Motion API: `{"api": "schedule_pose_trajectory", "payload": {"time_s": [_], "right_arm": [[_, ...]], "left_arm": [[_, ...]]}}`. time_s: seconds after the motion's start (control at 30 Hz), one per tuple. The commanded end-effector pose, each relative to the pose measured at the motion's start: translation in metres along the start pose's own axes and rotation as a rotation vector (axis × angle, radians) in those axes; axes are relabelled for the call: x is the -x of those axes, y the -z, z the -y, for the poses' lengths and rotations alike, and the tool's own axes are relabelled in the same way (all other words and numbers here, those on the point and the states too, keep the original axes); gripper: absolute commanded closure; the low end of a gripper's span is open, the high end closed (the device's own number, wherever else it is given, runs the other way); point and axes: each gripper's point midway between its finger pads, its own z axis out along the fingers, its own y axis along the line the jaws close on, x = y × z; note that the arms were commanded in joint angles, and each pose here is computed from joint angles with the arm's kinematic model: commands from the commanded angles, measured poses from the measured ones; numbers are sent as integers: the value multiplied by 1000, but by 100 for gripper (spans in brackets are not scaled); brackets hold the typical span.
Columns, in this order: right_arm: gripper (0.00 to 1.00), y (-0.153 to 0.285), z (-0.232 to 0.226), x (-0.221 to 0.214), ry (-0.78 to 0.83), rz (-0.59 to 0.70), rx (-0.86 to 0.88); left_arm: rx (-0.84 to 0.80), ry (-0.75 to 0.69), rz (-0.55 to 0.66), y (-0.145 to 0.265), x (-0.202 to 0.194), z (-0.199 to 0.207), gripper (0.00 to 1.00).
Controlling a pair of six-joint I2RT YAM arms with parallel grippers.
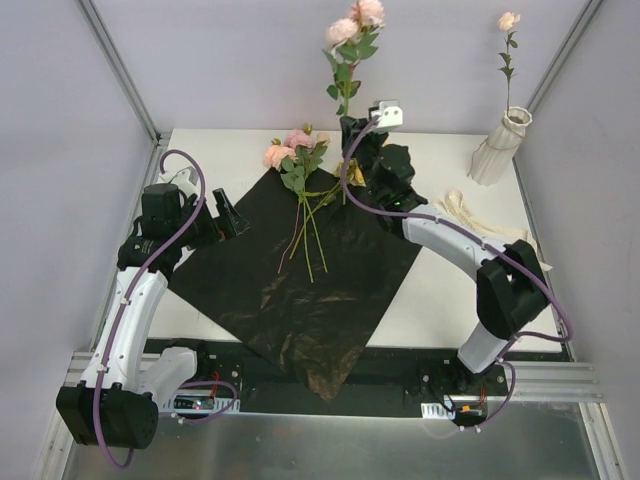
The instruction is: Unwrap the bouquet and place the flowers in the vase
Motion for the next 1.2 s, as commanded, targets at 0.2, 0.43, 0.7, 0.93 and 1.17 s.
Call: {"api": "schedule_pose_trajectory", "payload": {"time_s": [0.2, 0.43, 0.7, 0.93, 1.17], "right_arm": [[100, 15, 81, 168, 149, 395, -87], [100, 45, 179, 239, 258, 562, -313], [100, 72, 263, 292, 403, 697, -486], [100, 65, 299, 300, 518, 745, -534], [100, 60, 334, 307, 526, 757, -568]], "left_arm": [[-33, -55, 53, 7, 10, 10, 1], [-46, -54, 48, 7, 10, 13, 1], [-61, -58, 63, 12, 13, 17, 1], [-56, -56, 59, 11, 12, 15, 1], [-52, -64, 76, 14, 14, 15, 1]]}}
